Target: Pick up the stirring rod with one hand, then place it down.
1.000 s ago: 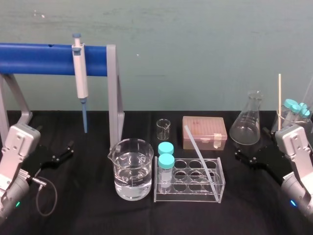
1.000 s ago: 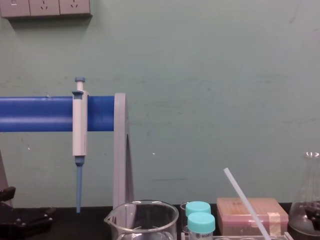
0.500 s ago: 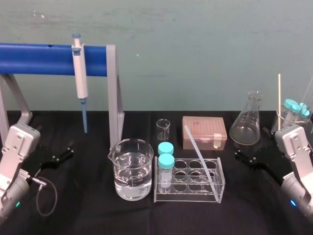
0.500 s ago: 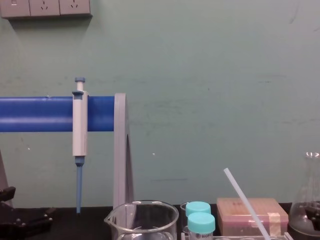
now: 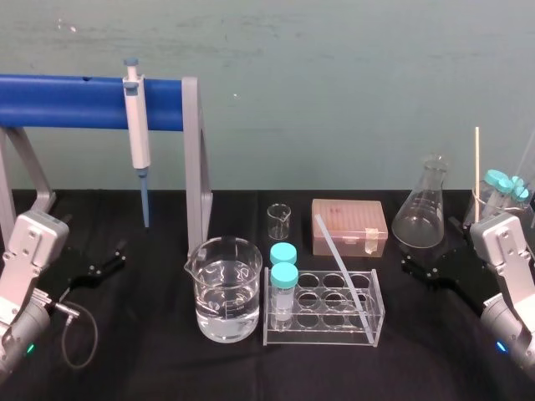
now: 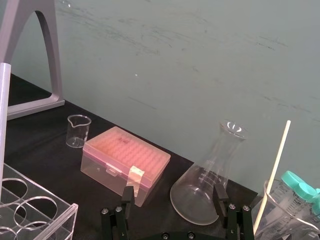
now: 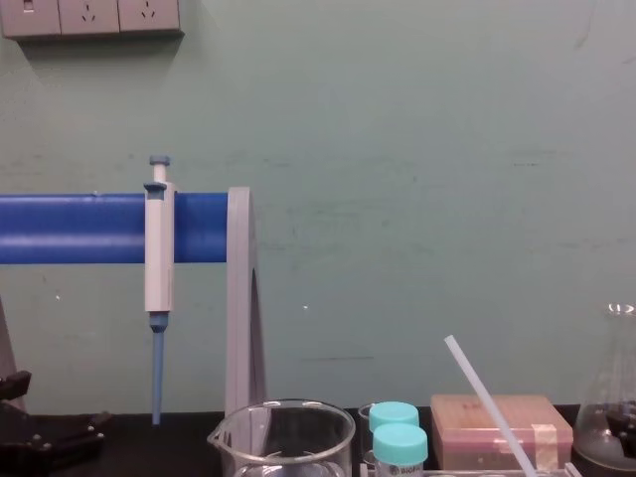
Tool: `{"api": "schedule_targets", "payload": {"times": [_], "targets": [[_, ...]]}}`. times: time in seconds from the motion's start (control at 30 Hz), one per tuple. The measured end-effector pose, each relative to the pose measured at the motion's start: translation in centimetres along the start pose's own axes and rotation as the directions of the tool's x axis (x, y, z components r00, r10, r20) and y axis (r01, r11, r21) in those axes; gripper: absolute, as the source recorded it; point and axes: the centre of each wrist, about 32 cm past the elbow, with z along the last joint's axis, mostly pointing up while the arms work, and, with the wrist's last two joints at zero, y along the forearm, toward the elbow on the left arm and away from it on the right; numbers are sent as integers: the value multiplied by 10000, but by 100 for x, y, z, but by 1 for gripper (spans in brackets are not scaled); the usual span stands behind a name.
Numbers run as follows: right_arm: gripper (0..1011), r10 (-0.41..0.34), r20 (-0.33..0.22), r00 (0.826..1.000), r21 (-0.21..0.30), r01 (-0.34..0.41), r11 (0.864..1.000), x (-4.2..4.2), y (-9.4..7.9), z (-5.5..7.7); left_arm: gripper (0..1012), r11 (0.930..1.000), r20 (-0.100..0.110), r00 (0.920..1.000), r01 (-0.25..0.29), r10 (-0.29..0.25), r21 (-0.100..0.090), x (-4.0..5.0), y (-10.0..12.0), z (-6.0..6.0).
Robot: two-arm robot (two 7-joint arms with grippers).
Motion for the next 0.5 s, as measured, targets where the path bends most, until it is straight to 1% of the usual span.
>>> {"api": "schedule_targets", "payload": {"times": [0.5], "targets": [[1002,0,-1,10000,0,0,10000,0,0,0,1000,10000,-1,10000,0,0,0,0,0,0]]}}
